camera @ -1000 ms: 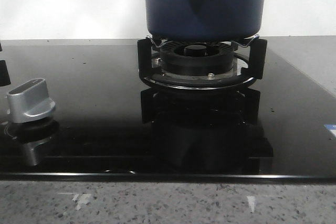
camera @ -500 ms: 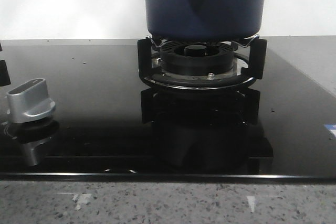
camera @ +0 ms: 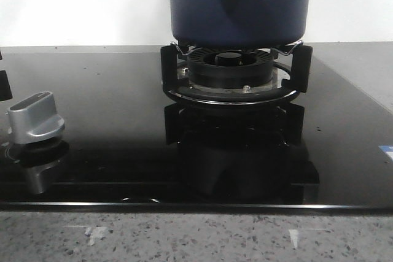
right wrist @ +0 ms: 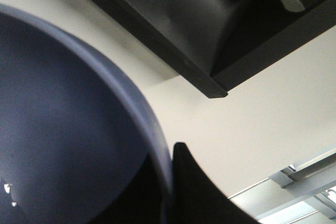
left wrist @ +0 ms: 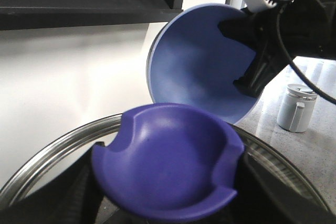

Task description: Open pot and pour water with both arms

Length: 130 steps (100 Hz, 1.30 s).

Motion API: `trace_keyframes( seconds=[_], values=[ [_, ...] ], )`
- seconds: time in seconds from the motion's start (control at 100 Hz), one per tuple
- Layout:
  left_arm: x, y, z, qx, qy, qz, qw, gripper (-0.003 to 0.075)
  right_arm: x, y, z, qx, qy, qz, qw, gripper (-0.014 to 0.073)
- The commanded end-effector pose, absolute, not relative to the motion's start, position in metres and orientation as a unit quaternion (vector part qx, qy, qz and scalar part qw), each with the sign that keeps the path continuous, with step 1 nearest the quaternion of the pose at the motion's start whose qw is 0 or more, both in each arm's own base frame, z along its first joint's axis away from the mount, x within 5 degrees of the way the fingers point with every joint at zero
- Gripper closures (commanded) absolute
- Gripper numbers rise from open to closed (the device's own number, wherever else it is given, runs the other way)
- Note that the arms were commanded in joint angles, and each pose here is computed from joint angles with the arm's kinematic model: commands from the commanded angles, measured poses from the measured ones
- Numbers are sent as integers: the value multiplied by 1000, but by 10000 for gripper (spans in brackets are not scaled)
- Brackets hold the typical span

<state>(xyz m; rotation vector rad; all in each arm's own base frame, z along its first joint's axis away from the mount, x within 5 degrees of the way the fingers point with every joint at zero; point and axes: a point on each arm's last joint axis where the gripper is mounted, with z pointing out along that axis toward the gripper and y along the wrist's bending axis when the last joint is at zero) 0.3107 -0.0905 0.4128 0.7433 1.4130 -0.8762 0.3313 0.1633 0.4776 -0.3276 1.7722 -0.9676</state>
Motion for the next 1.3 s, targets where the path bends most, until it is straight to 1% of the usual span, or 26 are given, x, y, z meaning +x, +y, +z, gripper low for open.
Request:
trace_keyframes(
  seconds=[0.0, 0.29, 0.55, 0.7, 0.96, 1.2, 1.29],
  values=[
    [294, -88, 445, 312, 567, -402, 648, 343, 314, 150, 512, -112, 695, -429, 567, 663],
    [294, -88, 445, 313, 567, -401, 648, 343, 310, 152, 518, -111, 672, -452, 576, 663],
    [294, -88, 445, 313, 566, -402, 648, 343, 297, 159, 532, -115, 629, -480, 600, 663],
    [294, -88, 445, 314, 566, -402, 648, 344, 291, 162, 537, -118, 618, -481, 610, 663],
    [294, -88, 445, 314, 566, -403, 647, 344, 290, 163, 537, -117, 618, -483, 610, 663],
    [294, -88, 445, 314, 566, -403, 647, 344, 288, 166, 539, -120, 606, -491, 615, 663],
    [294, -88, 445, 314, 566, -403, 647, 344, 288, 166, 537, -120, 616, -482, 612, 664]
  ],
)
